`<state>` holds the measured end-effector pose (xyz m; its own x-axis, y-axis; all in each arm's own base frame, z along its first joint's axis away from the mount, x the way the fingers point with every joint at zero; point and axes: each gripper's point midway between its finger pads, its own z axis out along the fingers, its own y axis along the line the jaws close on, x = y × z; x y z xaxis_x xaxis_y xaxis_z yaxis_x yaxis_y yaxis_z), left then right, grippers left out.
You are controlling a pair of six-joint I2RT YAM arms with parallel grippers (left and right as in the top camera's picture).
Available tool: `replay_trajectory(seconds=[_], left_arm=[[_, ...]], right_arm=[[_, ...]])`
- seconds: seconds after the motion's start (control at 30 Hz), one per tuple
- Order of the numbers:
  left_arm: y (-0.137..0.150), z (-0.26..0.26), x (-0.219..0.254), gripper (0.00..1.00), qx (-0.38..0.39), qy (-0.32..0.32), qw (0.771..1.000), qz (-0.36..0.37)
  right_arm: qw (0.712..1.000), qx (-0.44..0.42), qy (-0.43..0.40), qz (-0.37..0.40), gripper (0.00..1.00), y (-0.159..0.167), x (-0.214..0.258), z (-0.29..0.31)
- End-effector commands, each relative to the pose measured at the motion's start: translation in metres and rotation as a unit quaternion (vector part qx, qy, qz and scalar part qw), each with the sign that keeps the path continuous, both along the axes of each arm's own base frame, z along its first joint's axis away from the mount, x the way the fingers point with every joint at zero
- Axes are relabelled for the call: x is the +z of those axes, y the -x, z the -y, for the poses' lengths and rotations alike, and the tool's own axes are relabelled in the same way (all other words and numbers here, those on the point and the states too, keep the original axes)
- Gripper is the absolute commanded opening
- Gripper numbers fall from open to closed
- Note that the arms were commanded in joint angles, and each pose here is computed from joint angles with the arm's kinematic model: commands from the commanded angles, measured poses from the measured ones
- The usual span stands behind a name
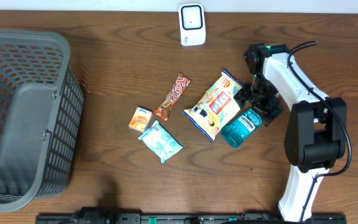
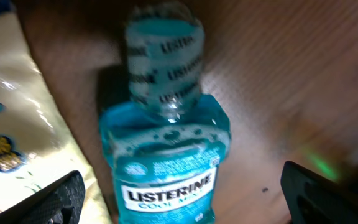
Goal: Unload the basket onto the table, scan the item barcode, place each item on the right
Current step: 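Close the right gripper around the Listerine bottle neck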
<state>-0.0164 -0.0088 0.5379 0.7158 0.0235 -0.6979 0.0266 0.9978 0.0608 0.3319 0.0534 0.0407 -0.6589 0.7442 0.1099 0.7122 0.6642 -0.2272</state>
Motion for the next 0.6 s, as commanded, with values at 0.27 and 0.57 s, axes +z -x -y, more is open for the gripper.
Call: replay_trajectory(seconds=[0.27,0.57], left_arm=[[0.004,0.003,0.0,0.98,-0.008,-0.001,1.0,0.006],[0.004,0.003,0.0,0.98,-0.008,-0.001,1.0,0.006]], right_arm=[[0.999,-0.024,0.02,0.019,0.91,-0.015,-0.015,-0.004],[0.999,-0.018,0.025,-0.035,0.83,-0.002,-0.049,-0.008]])
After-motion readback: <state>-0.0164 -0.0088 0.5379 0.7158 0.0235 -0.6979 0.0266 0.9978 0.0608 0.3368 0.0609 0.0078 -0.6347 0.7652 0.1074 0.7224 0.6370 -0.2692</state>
